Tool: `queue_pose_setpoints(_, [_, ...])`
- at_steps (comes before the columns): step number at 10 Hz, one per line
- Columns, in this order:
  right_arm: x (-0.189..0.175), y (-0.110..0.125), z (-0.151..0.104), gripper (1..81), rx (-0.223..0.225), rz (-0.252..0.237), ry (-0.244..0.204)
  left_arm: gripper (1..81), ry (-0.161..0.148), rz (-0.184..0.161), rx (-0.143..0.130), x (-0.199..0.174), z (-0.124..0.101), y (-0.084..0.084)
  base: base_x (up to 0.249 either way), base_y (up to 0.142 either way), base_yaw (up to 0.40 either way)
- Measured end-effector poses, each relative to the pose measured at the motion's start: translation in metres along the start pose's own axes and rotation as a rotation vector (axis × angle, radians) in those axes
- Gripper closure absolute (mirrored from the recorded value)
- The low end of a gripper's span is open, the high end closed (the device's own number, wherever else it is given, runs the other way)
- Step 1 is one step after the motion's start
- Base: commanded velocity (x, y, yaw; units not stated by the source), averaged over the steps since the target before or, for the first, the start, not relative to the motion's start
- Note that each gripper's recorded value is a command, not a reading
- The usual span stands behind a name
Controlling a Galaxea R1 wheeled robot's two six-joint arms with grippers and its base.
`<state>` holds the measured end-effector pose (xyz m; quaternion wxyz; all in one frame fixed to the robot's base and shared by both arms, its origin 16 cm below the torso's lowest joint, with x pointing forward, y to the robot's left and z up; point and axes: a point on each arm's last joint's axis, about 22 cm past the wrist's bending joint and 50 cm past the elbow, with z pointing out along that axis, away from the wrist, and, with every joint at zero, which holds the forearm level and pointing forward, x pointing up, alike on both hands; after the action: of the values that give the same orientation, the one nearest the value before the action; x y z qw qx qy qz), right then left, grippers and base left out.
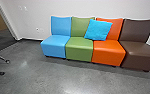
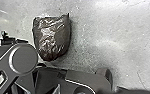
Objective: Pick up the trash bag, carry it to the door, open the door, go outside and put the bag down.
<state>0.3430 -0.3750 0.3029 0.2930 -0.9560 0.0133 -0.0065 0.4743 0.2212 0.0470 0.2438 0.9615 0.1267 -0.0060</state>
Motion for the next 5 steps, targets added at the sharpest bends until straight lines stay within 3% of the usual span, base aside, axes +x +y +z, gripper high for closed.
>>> queue_pose_setpoints(1, [0.000,0.005,0.008,1.0,0.001,-0.008,0.009,1.0,0.025,0.014,-0.010,0.017,0.003,0.004,0.000,0.000,0.000])
queue_pose_setpoints(5, [-0.002,0.016,0.051,1.0,0.029,-0.046,0.040,1.0,0.048,0.086,-0.061,0.066,0.012,0.034,0.000,0.000,0.000])
